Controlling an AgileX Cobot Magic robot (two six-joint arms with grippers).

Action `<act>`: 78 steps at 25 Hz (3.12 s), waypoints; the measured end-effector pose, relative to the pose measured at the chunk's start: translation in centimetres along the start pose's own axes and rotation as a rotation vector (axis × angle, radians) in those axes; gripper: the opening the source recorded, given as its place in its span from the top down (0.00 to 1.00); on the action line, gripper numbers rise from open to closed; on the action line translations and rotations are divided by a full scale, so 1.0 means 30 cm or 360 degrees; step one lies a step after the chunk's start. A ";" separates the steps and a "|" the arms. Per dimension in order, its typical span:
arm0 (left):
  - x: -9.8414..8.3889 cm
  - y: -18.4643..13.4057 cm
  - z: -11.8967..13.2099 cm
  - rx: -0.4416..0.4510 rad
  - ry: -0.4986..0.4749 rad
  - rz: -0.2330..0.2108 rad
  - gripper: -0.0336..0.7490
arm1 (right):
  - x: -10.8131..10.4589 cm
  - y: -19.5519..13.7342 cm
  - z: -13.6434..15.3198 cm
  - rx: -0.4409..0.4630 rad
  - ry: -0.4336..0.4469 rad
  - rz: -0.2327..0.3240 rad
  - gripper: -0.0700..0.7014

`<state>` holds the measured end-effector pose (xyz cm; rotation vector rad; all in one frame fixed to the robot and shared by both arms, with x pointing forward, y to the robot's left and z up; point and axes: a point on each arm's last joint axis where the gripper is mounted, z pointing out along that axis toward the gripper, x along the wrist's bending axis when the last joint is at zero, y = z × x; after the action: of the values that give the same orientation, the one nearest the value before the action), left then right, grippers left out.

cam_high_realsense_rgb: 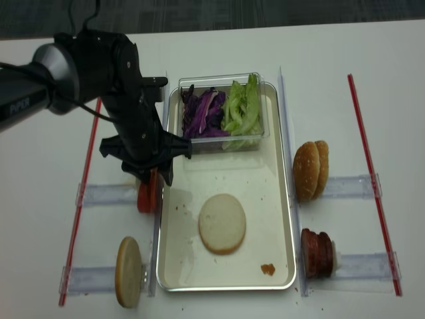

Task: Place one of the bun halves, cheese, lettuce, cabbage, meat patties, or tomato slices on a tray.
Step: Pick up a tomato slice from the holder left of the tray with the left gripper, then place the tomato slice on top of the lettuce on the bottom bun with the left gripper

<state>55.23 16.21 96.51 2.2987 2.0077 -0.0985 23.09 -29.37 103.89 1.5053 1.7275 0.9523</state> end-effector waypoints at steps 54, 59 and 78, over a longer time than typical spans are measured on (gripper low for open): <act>0.015 0.013 -0.105 0.0082 0.0172 0.0002 0.94 | 0.000 0.000 0.000 0.0000 0.0000 -0.0006 0.49; 0.015 -0.005 -0.168 0.0000 0.0159 0.0011 0.94 | 0.000 0.000 0.000 0.0000 0.0000 -0.0006 0.49; -0.017 -0.107 -0.296 -0.0142 0.0114 0.0033 0.95 | 0.000 0.000 0.000 0.0000 0.0000 -0.0006 0.49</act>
<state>51.91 17.09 105.31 2.2989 1.9769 0.0745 23.09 -29.37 103.89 1.5014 1.7299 0.9503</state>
